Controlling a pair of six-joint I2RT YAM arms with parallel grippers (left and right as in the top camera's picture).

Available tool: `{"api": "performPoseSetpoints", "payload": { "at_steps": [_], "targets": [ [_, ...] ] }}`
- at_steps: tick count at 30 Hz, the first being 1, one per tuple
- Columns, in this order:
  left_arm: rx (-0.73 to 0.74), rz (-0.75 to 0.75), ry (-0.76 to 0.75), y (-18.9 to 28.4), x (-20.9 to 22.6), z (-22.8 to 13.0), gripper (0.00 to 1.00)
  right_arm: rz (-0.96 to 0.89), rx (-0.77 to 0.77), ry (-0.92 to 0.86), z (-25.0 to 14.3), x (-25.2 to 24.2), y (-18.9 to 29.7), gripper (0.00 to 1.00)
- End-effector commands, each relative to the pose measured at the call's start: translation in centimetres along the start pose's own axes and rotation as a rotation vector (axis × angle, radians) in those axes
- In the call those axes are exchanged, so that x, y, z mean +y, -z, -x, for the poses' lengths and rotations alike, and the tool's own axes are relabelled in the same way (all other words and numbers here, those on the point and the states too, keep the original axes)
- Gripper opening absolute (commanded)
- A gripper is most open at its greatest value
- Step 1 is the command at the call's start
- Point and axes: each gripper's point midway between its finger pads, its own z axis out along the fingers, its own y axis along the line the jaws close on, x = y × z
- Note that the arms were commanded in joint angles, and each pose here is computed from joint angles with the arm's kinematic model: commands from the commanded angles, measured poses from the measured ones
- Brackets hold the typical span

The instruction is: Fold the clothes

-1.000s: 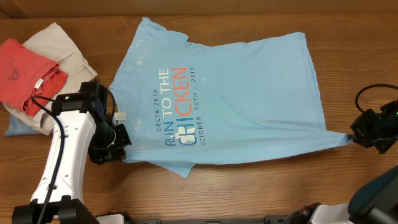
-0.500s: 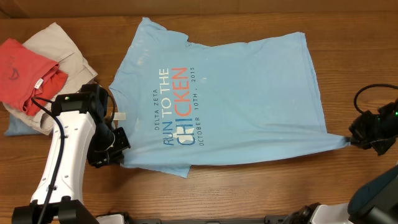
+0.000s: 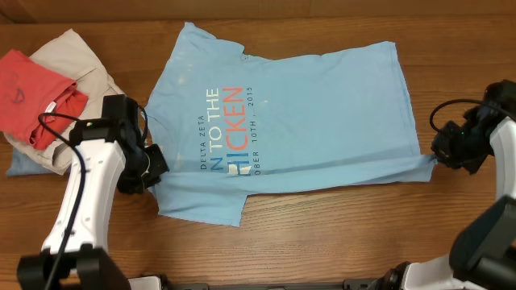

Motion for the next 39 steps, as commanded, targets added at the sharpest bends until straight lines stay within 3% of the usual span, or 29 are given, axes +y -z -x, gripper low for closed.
{"api": "performPoseSetpoints", "payload": {
  "at_steps": [1, 12, 20, 27, 39],
  "targets": [
    [0.003, 0.054, 0.015, -2.0, 0.4, 1.4, 0.04, -0.017, -0.018, -0.043, 2.1, -0.7, -1.3, 0.08],
    [0.094, 0.018, 0.025, -9.2, -1.4, 3.8, 0.04, -0.027, 0.038, -0.024, 2.7, -0.2, -5.2, 0.07],
    [0.013, -0.145, 0.047, -8.7, -3.1, 6.8, 0.04, 0.234, -0.013, 0.104, 4.1, 4.5, -4.7, 0.04],
    [-0.008, -0.312, 0.041, -8.0, -4.8, 8.1, 0.04, 0.319, -0.073, 0.150, 5.5, 6.1, -4.2, 0.04],
    [-0.115, -0.401, 0.024, -7.2, -6.1, 10.9, 0.04, 0.122, -0.107, 0.076, 6.4, 2.7, -4.9, 0.05]
  ]
}}
